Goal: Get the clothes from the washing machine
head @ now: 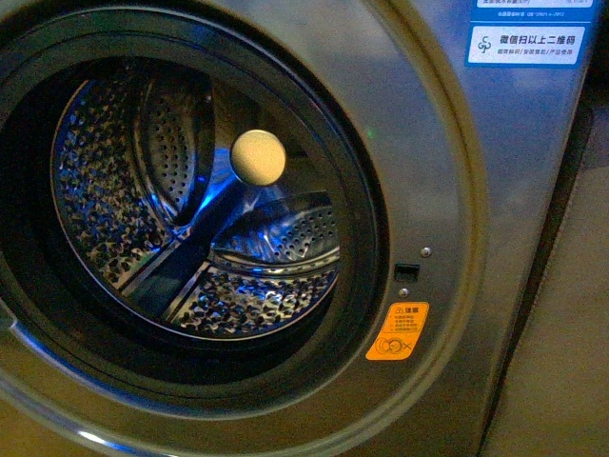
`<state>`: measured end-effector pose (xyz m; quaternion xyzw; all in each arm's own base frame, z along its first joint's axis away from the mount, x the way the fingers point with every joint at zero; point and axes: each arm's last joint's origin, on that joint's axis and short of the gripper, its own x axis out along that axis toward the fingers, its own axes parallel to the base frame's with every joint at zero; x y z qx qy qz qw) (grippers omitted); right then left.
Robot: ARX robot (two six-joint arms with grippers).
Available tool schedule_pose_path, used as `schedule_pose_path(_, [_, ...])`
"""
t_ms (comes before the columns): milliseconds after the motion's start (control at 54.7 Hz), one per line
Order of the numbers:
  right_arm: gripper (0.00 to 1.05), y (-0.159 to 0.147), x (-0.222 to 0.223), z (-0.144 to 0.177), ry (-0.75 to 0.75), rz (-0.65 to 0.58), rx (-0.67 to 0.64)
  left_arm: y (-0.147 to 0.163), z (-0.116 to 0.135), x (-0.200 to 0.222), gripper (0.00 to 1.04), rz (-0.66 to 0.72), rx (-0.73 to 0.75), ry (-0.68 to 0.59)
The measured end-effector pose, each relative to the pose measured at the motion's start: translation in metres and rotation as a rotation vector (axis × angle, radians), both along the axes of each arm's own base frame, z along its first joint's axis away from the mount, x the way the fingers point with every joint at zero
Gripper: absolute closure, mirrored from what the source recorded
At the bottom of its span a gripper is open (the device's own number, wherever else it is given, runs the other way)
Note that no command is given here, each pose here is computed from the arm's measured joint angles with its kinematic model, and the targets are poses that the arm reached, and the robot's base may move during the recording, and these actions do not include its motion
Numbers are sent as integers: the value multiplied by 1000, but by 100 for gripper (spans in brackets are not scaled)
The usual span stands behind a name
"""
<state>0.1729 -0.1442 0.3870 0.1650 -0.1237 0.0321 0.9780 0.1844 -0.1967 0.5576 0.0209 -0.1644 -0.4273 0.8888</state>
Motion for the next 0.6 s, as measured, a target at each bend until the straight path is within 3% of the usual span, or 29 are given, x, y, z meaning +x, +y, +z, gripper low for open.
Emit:
schedule_pose_path(183, [7,57,-17,-12,-61,97,-50,0,0,0,7,0,-1,0])
schedule_pose_path(293, [8,89,-32,-29,-104,93,-92,0,0,0,7,0,0,0])
schedule_pose_path(384, [25,105,-41,-43,94,-44,-153,0,0,0,7,0,0,0])
schedule_pose_path(439, [34,110,-45,-62,186,-62,-197,0,0,0,7,0,0,0])
schedule_pose_path(604, [60,119,-47,-107,254,-76,-292,1,1,-1,7,0,-2,-2])
